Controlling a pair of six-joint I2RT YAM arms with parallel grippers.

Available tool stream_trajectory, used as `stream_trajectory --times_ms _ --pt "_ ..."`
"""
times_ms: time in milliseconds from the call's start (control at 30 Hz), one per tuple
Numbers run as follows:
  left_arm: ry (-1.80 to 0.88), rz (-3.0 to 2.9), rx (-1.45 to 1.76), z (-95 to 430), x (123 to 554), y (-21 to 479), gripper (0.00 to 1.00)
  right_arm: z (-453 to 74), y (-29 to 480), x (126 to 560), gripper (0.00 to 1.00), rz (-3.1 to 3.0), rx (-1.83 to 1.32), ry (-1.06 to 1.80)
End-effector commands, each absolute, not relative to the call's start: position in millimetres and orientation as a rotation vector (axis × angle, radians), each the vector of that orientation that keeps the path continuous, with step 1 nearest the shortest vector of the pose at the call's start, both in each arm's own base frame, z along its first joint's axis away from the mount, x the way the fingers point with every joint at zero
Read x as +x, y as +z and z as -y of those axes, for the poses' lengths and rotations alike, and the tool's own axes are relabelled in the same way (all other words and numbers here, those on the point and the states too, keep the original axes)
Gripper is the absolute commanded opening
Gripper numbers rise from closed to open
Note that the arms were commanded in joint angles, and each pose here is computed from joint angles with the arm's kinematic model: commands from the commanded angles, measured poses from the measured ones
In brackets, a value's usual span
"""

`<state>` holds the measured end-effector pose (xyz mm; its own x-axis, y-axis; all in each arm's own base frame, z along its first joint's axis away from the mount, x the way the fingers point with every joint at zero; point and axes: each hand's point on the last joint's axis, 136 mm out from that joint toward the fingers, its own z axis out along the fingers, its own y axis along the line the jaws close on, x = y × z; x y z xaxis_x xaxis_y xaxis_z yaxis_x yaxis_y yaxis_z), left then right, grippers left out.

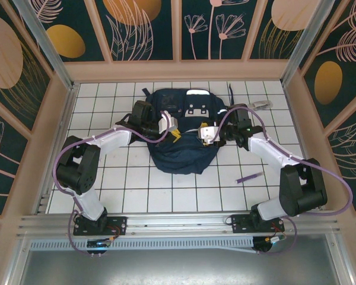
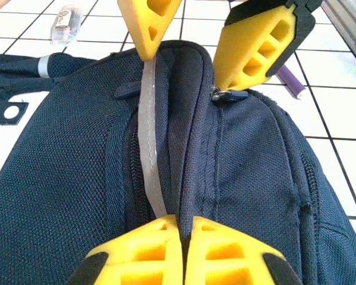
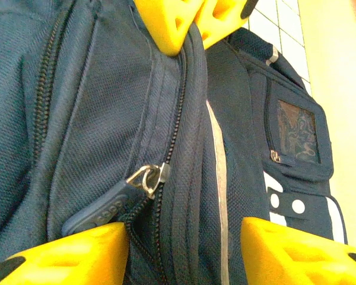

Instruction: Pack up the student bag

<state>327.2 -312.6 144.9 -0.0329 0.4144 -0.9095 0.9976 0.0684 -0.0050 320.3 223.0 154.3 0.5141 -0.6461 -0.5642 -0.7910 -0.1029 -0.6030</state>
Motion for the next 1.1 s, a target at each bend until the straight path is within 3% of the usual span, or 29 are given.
stream_trajectory --times_ms 0,200,467,733,833,1067 --pt "-0.976 -1.408 1.474 325 324 174 0.0 -250 180 305 0.53 -1.081 -1.786 0.33" --pt "-0.979 -1.407 1.462 324 323 173 0.0 -265 179 309 0.49 -1.071 -1.768 0.346" --pt "-0.956 -1.412 1.453 322 323 175 0.0 -276 169 314 0.32 -1.118 -1.763 0.384" --pt "-0.911 -1.434 1.467 319 324 169 0.0 -256 183 302 0.51 -1.238 -1.748 0.461" --pt "-0.913 -1.429 1.474 319 324 171 0.0 -235 196 293 0.53 -1.265 -1.709 0.523" --pt "-0.924 -1.414 1.492 321 324 172 0.0 -206 174 313 0.54 -1.393 -1.733 0.393"
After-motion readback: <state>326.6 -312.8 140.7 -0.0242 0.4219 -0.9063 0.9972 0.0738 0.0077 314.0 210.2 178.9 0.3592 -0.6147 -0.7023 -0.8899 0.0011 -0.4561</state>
